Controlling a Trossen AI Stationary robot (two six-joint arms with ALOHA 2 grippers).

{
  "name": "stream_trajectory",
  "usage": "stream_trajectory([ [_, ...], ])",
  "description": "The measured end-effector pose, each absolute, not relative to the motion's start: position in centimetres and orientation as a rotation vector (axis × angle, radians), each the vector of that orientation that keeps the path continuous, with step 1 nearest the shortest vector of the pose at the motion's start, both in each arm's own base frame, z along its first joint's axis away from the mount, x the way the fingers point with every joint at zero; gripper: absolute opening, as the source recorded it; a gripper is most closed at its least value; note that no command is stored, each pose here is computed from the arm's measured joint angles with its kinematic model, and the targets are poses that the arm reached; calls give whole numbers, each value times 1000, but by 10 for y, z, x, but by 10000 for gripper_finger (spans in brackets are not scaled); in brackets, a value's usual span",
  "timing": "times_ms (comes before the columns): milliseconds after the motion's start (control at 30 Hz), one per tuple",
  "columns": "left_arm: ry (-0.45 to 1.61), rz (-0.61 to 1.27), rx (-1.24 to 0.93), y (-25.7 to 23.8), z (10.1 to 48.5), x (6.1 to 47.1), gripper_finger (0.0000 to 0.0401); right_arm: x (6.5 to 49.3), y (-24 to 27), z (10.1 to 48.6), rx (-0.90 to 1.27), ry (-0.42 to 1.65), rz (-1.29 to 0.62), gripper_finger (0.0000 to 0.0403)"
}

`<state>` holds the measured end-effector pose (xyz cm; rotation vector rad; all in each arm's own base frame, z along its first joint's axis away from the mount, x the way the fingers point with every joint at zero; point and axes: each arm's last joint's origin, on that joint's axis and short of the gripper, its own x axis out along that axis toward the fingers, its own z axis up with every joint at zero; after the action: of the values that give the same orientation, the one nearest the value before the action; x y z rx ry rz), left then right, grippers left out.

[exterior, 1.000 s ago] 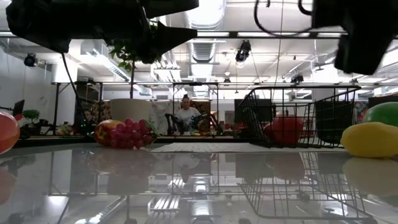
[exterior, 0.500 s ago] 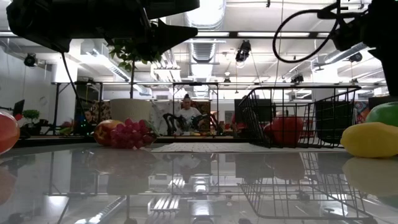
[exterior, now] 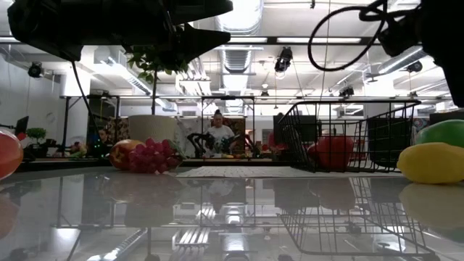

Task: Build produce basket
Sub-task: Put the green apple into the wire basket

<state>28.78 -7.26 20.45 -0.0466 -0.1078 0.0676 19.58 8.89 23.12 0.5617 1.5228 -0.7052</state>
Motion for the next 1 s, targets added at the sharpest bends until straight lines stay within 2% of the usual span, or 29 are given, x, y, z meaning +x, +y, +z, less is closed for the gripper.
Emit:
stream_trajectory([
  [200, -106, 68, -44, -73, 204, 288, 334, 192, 81, 216, 520, 1545, -774, 366],
  [567, -108, 68, -48, -73, 205, 288, 334, 207, 73, 193, 453, 1579, -737, 369],
  [667, -108, 68, -47, -73, 205, 288, 334, 210, 72, 186, 419, 1601, -761, 357],
  [900, -112, 68, -49, -73, 205, 288, 334, 212, 71, 182, 401, 1627, -758, 289],
  [1000, -111, 68, -49, -73, 205, 288, 334, 211, 71, 185, 414, 1609, -753, 276],
])
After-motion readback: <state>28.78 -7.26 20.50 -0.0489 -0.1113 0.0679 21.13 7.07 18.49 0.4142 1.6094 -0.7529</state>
